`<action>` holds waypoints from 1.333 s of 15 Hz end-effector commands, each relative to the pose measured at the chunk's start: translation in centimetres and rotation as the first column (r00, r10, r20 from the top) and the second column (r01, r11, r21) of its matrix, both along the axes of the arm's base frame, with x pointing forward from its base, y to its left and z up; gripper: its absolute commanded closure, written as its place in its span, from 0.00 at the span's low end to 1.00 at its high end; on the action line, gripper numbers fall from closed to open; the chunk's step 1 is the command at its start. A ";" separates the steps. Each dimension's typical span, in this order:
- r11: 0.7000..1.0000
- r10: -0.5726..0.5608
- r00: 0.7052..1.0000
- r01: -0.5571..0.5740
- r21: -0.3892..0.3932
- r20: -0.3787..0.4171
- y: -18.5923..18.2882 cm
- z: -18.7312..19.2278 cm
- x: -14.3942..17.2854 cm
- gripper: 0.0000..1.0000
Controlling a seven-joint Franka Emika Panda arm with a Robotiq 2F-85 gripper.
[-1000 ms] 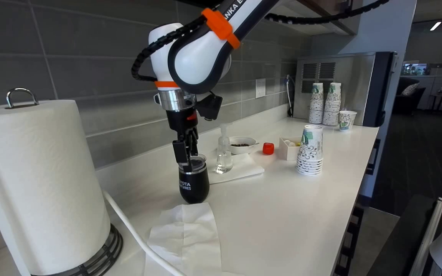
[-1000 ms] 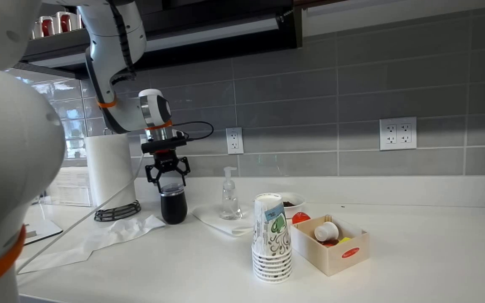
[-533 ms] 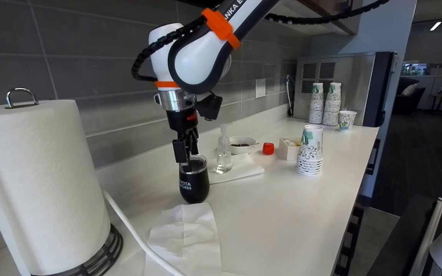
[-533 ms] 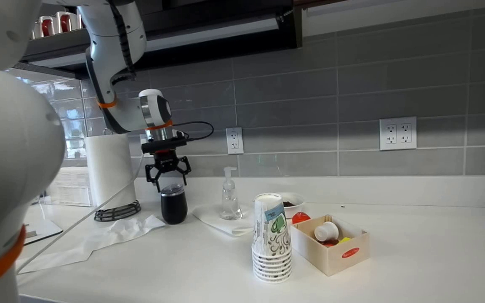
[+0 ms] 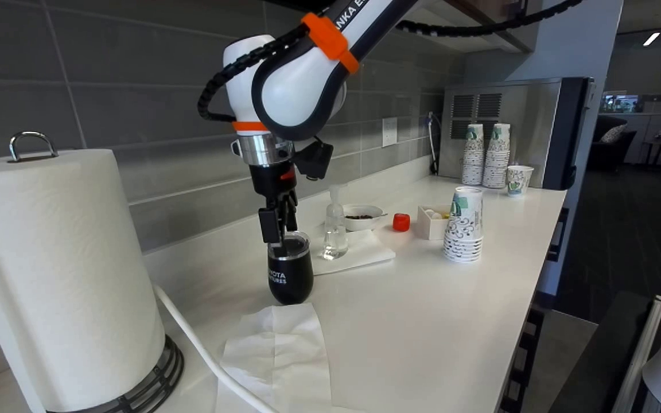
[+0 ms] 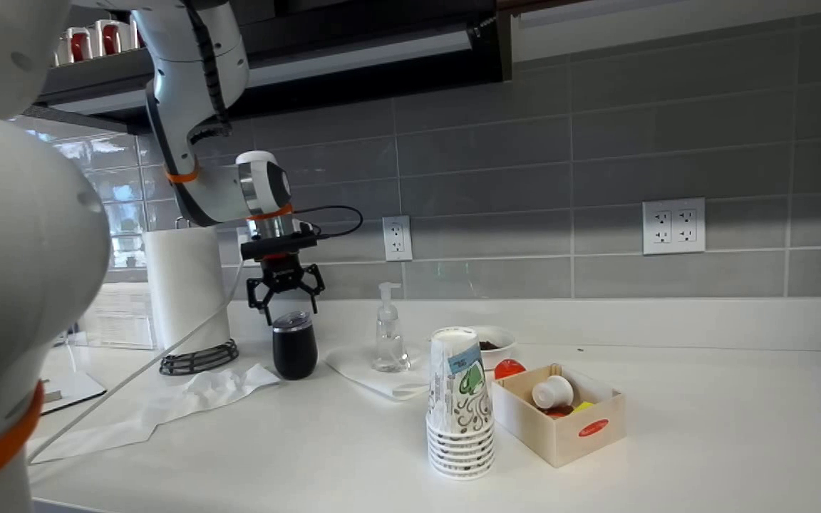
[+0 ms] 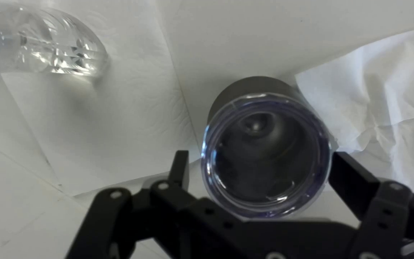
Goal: Put the lid on the black coffee mug
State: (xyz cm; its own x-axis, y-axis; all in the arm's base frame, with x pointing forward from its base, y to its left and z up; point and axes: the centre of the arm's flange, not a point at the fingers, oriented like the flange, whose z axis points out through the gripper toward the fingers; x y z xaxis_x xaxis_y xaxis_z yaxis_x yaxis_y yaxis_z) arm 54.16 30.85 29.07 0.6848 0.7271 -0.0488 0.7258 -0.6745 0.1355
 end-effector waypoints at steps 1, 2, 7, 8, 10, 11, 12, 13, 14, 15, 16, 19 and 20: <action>1.000 -0.013 1.000 0.013 0.016 0.004 -0.2 1.0 0.3 0.00; 1.000 -0.014 1.000 0.014 0.016 0.010 -0.3 1.1 0.2 0.00; 1.000 -0.012 0.999 0.011 0.025 0.038 -0.8 2.3 -1.2 0.00; 1.000 -0.012 0.999 0.011 0.028 0.043 -0.9 2.5 -1.4 0.00; 0.999 -0.009 0.999 0.007 0.034 0.041 -1.3 2.8 -2.2 0.00; 0.999 -0.011 0.999 0.010 0.038 0.042 -1.7 2.9 -2.7 0.00; 0.999 -0.017 0.999 0.015 0.040 0.043 -1.9 2.9 -3.2 0.00; 0.999 -0.024 0.999 0.021 0.045 0.045 -2.4 3.0 -3.8 0.00; 0.998 -0.033 0.998 0.031 0.051 0.047 -2.9 3.1 -4.5 0.00; 0.997 -0.049 0.997 0.046 0.056 0.053 -3.3 3.2 -5.0 0.00; 0.996 -0.062 0.997 0.058 0.066 0.055 -3.8 3.3 -5.6 0.00; 0.990 -0.116 0.991 0.109 0.092 0.071 -5.3 4.0 -7.0 0.00; 0.988 -0.131 0.989 0.124 0.097 0.074 -5.6 4.1 -7.3 0.00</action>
State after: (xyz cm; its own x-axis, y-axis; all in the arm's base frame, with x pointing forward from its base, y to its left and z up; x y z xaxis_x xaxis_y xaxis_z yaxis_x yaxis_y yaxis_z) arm 49.56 27.32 31.86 0.7404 0.6715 0.0299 0.6632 -0.7371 0.1301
